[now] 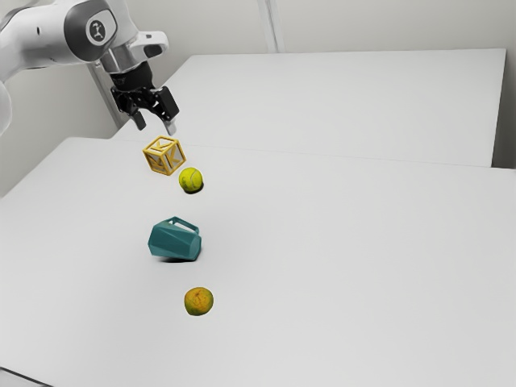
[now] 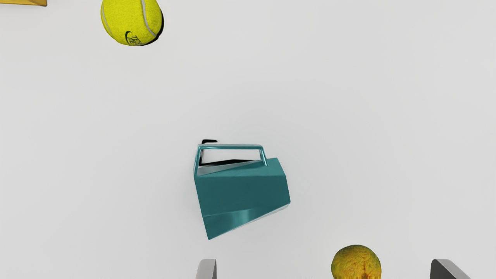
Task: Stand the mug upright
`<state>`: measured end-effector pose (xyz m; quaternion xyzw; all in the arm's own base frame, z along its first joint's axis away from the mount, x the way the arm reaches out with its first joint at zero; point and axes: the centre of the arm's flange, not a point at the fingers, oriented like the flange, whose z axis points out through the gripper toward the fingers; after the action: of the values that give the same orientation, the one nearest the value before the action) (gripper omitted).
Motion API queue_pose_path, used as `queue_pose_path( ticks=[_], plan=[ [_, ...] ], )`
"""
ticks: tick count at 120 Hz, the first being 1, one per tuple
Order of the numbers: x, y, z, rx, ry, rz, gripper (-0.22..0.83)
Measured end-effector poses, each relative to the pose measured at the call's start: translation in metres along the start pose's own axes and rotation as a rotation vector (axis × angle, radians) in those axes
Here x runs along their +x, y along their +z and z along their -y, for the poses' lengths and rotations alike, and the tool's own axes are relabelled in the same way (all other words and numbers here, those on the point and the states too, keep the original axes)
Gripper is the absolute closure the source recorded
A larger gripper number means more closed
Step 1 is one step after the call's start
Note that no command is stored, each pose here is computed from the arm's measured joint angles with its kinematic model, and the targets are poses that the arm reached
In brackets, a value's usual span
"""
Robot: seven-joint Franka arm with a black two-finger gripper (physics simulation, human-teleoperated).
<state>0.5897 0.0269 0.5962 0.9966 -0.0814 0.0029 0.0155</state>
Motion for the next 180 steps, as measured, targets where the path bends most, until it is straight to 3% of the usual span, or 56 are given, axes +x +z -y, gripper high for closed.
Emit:
queue_pose_path(
  ticks=[44,76,91,127,132,142,147,180],
  plan=[
    [-0.003,-0.002,0.0,-0.001,0.008,0.004,0.0],
    [-0.056,0.021,0.014,-0.249,-0.08,0.05,0.0],
    [-0.082,0.046,0.073,-0.39,-0.192,0.053,0.0],
    [-0.184,0.116,0.254,-0.588,-0.527,-0.042,0.0],
    [-0.176,0.127,0.252,-0.602,-0.511,-0.04,0.0],
    [-0.12,0.149,0.193,-0.623,-0.36,0.004,0.0],
    [-0.104,0.158,0.174,-0.63,-0.309,0.017,0.0],
    [-0.094,0.202,0.184,-0.661,-0.271,0.0,0.0]
  ],
)
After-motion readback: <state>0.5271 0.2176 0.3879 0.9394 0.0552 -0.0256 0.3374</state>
